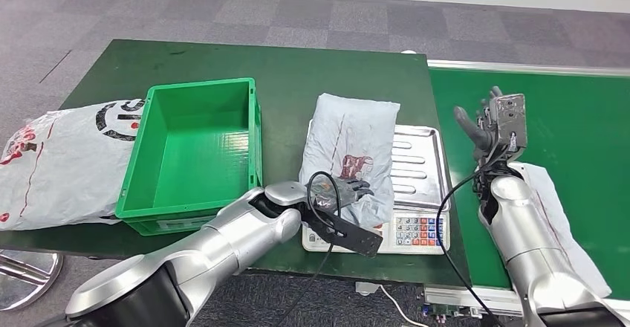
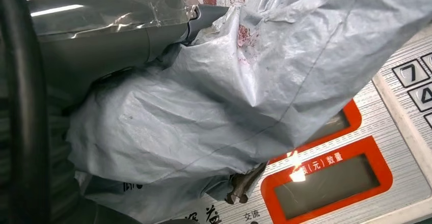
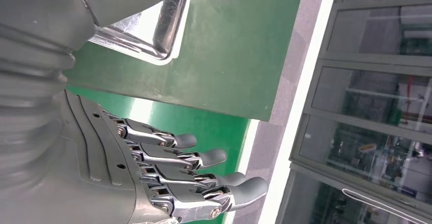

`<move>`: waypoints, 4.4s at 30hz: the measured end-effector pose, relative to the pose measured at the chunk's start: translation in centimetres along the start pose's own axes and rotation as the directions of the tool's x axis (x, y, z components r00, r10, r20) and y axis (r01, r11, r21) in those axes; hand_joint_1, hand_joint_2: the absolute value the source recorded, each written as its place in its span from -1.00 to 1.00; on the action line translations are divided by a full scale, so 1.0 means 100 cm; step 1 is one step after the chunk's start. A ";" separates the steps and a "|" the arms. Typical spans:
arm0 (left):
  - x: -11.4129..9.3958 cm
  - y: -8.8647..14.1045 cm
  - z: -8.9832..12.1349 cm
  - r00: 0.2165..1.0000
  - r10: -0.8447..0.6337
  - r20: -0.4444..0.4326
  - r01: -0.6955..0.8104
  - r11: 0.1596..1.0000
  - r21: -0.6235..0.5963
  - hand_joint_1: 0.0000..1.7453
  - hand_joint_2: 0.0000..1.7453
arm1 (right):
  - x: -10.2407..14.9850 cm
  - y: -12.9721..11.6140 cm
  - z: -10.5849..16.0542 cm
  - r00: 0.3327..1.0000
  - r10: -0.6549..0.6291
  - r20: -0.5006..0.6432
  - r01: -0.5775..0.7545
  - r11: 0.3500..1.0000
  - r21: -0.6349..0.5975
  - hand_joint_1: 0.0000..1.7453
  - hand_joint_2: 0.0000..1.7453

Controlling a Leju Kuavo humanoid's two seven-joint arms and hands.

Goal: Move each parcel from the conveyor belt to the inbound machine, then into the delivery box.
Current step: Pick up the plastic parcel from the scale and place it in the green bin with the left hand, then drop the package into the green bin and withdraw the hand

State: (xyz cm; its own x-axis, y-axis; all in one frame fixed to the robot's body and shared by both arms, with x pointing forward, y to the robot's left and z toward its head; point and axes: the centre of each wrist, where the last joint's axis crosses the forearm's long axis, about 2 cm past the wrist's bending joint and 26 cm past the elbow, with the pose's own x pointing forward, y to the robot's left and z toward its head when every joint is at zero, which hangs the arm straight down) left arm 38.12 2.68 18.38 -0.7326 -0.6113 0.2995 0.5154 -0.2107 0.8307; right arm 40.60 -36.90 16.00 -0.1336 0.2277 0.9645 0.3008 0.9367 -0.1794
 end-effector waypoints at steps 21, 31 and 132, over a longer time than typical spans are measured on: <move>0.005 0.009 0.000 0.983 -0.172 -0.063 0.183 0.907 0.379 1.00 1.00 | 0.013 -0.002 0.009 0.999 -0.015 0.052 0.013 0.999 0.035 -1.00 1.00; 0.015 0.058 0.013 0.992 -0.015 0.126 -0.062 0.813 0.579 1.00 1.00 | 0.010 -0.014 0.010 0.998 -0.040 0.056 0.039 0.999 0.013 -1.00 1.00; -0.121 0.138 0.121 0.397 0.591 0.702 -0.821 -0.113 0.560 -1.00 -0.50 | 0.044 0.002 -0.011 0.995 0.052 0.090 -0.055 0.998 0.031 -1.00 0.50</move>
State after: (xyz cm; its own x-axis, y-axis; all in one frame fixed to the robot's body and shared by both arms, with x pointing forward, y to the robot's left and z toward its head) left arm 48.72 16.41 31.94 -0.2989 0.1684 0.9393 0.2944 0.9526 -0.0771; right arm 41.10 -36.03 20.47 -0.2018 0.2993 0.9326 0.2780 0.9305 -0.2385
